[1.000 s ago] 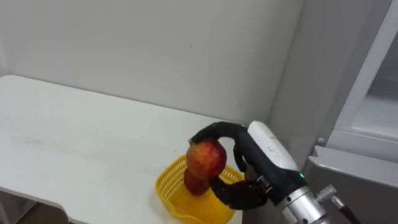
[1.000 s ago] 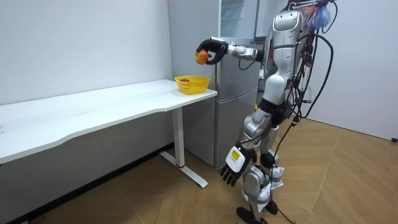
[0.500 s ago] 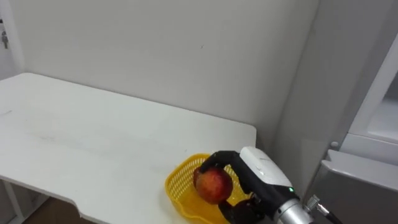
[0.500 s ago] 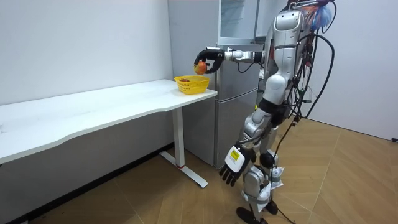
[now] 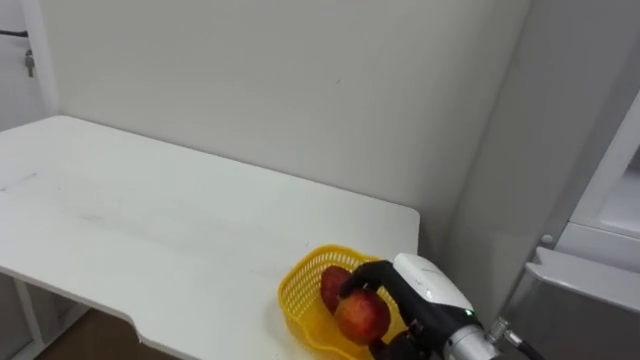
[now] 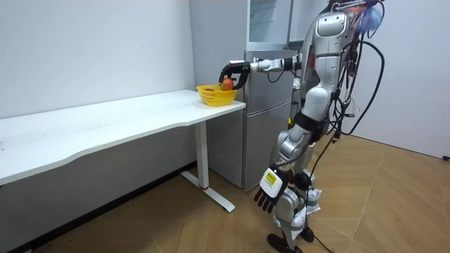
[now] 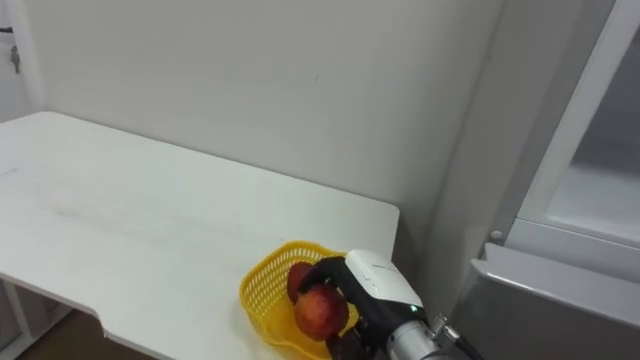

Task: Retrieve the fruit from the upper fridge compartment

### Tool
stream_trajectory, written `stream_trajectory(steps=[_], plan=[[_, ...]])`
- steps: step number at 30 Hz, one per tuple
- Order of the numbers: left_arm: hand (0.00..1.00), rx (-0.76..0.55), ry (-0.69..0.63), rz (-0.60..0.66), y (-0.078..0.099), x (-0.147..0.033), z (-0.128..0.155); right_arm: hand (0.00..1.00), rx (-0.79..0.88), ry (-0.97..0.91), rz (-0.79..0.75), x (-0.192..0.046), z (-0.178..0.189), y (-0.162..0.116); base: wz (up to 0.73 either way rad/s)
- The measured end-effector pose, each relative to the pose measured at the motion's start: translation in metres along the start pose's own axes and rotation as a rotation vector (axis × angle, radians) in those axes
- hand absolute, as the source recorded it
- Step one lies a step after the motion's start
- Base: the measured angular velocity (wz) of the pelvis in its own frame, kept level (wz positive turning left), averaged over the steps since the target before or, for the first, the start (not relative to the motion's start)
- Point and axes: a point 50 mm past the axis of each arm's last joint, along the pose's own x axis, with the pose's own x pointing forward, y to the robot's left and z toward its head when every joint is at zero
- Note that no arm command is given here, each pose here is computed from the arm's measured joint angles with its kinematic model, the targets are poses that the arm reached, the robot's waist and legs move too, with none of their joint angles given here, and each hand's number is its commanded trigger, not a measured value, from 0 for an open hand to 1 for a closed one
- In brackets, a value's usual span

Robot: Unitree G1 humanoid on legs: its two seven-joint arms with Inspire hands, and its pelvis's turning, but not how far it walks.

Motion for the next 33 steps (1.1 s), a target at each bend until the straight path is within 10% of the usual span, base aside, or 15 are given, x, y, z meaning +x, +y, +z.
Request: stream_trajectory(steps=[33], plan=[[0.00, 0.000, 0.001, -0.012, -0.0011, 0.0000, -0.0001, 0.00, 0.143, -0.018, -0.037, 0.0041, 0.0042, -0.0102, 0.01]])
